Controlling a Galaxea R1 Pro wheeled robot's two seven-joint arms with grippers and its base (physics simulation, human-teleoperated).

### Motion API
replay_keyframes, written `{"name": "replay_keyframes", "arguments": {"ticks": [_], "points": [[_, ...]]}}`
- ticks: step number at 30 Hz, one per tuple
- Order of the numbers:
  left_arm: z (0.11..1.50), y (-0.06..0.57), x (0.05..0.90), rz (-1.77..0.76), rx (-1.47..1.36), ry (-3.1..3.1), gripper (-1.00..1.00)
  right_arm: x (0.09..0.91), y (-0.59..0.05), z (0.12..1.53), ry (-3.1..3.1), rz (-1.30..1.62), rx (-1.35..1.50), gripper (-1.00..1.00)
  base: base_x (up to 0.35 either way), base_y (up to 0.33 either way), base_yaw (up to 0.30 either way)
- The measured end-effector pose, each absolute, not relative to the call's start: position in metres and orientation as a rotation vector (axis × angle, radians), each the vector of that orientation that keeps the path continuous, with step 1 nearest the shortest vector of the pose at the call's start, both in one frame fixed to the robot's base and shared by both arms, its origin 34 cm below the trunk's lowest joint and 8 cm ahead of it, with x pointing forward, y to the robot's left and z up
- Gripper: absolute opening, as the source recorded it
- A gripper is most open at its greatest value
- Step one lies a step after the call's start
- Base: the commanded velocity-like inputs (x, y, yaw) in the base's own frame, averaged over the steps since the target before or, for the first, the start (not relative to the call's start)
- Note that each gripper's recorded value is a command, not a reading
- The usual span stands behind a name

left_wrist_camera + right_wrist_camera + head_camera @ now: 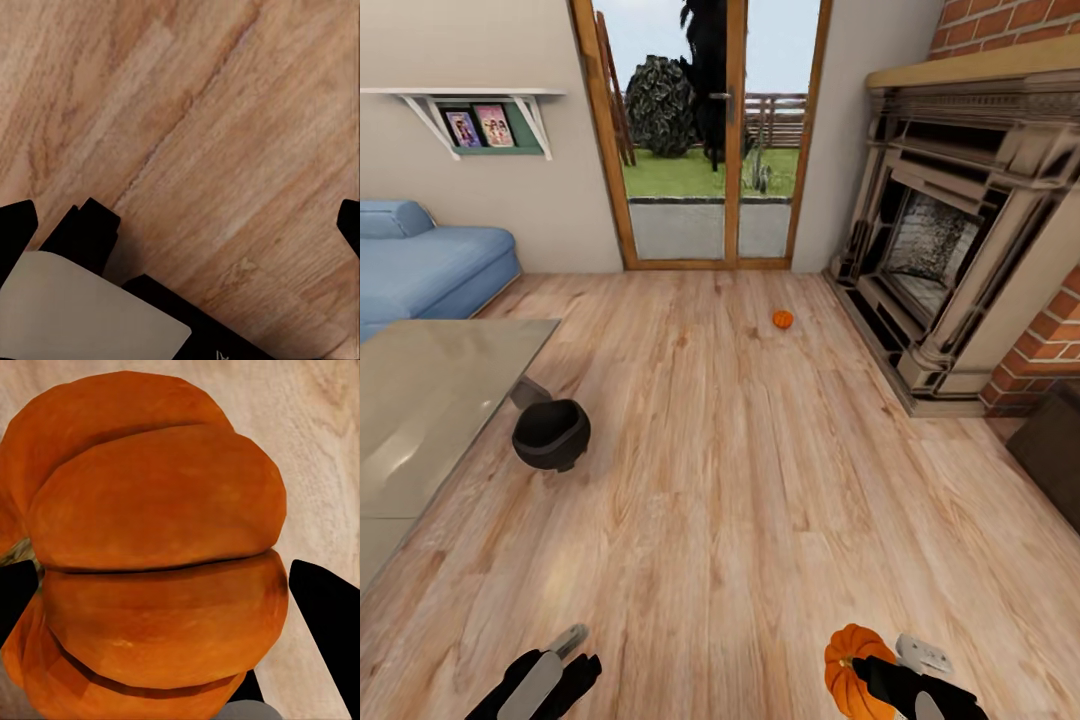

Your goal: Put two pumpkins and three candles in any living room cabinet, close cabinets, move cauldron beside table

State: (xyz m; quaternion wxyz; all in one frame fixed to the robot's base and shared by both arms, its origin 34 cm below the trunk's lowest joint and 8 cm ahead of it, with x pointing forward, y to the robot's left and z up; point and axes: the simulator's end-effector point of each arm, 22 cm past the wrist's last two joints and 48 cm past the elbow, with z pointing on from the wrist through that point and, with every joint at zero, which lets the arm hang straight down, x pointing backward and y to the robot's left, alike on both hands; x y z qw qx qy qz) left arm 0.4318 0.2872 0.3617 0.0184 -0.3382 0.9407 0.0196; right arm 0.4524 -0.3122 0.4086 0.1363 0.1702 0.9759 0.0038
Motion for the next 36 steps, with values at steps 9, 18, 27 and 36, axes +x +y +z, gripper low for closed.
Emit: {"name": "replay_keyframes", "arguments": {"ticks": [9,18,27,36], "points": [[0.3616,0.2871,0.4316,0.061,-1.051,2.921,1.0,0.4526,-0.3125,0.4087,2.825,0.011,0.495,-1.0,0.328,0.0,0.036],[0.3615,0.2874,0.4312,0.062,-1.051,2.922,1.0,0.4526,-0.3125,0.4087,2.824,0.011,0.497,-1.0,0.328,0.0,0.035],[0.3615,0.2874,0.4312,0.062,-1.051,2.922,1.0,0.4522,-0.3123,0.4084,2.825,0.011,0.496,-1.0,0.328,0.0,0.001],[0.3613,0.2874,0.4308,0.063,-1.051,2.923,1.0,0.4526,-0.3124,0.4086,2.824,0.011,0.496,-1.0,0.329,0.0,0.0]]}}
